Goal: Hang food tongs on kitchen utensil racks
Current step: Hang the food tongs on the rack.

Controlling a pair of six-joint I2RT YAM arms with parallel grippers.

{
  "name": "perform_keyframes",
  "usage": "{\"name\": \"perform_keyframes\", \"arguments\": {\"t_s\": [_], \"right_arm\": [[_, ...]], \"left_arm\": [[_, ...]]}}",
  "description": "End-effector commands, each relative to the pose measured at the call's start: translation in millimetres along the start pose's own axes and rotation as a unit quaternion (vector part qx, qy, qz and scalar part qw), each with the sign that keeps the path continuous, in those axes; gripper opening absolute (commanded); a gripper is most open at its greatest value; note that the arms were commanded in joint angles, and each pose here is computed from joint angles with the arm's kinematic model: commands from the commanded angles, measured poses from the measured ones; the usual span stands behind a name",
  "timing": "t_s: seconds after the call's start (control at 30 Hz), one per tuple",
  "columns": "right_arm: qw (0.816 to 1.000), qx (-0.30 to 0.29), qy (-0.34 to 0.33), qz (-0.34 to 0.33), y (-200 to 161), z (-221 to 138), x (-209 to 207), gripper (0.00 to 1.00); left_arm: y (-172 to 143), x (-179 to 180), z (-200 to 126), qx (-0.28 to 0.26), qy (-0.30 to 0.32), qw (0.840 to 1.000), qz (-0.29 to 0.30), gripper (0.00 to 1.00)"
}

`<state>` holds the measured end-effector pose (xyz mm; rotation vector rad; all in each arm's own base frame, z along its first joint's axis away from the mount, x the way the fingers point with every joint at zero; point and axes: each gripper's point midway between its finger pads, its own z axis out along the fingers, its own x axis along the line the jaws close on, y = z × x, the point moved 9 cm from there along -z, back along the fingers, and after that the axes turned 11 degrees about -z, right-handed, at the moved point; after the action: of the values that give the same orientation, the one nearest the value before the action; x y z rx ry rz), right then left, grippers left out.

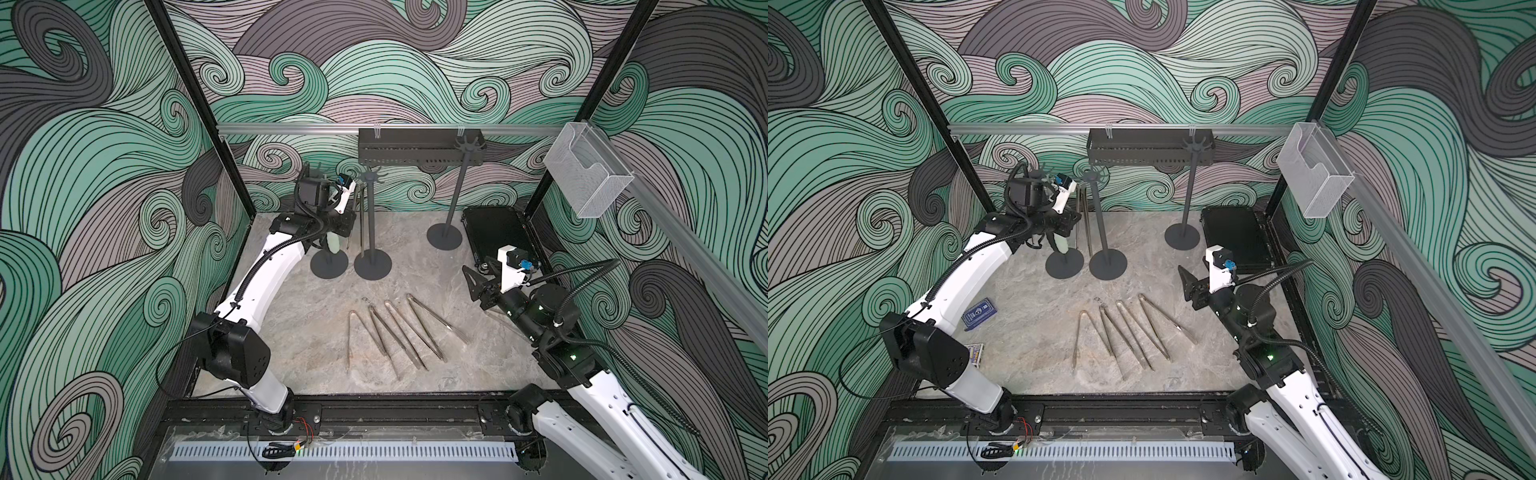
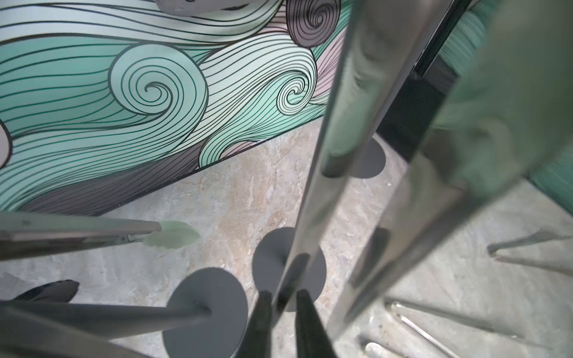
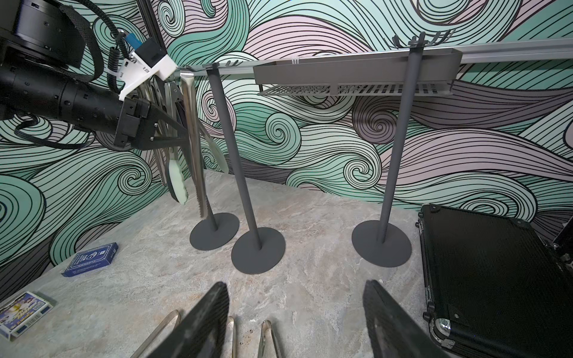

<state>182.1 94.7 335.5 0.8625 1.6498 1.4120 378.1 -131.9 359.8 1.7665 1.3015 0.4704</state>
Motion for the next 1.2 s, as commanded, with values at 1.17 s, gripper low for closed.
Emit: {"name": "perform_keyframes", "arguments": {"t_s": [1.17], "right_arm": [[0.823,0.468,-0.229,0.226,-132.9,-2.9,-59.6,0.73]], "left_arm": [[-61.8,-21.5,-128.0,-0.027,-0.003,0.992,-0.126,0.62]]}}
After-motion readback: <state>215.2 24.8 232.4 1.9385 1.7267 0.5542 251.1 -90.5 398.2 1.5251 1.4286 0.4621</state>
